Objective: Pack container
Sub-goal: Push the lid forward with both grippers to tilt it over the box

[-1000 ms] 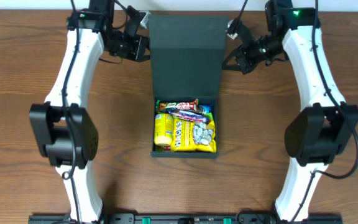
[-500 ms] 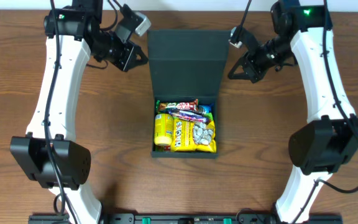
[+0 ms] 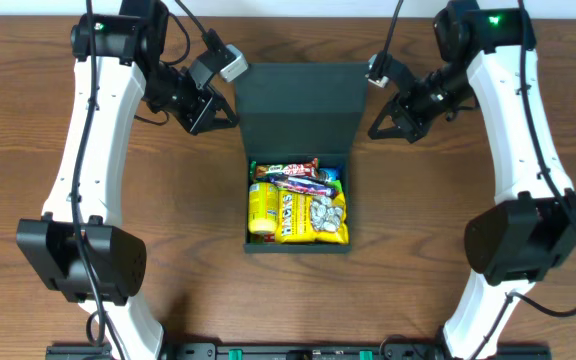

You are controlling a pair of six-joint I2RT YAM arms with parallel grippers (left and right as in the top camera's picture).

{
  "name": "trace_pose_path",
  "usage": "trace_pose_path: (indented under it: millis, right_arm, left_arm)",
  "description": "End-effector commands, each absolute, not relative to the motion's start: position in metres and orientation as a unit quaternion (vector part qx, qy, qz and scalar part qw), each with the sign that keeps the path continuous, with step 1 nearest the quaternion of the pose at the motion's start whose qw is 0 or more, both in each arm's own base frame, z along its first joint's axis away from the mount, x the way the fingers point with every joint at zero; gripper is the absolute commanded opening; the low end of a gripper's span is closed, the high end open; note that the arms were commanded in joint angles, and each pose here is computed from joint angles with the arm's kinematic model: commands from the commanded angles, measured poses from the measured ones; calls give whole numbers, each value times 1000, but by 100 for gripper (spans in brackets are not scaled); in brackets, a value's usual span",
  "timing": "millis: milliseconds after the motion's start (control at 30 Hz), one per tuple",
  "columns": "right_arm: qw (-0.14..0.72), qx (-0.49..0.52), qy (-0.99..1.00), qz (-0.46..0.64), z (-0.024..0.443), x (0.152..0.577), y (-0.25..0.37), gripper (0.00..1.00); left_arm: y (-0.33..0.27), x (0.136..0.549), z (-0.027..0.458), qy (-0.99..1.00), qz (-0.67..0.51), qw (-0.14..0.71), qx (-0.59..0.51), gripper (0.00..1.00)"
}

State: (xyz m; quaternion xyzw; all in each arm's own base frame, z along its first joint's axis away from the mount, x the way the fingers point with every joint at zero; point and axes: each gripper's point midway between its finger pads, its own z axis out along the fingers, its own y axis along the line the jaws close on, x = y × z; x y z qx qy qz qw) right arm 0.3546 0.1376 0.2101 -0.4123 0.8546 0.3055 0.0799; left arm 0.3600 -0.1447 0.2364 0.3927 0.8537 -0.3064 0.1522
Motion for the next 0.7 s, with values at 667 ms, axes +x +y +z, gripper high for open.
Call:
trace_pose_path:
  millis: [667]
  right_arm:
    - [78, -447, 863, 224, 224, 342, 139, 1]
  left_arm:
    - [-142, 325, 252, 823, -307, 137, 457, 6]
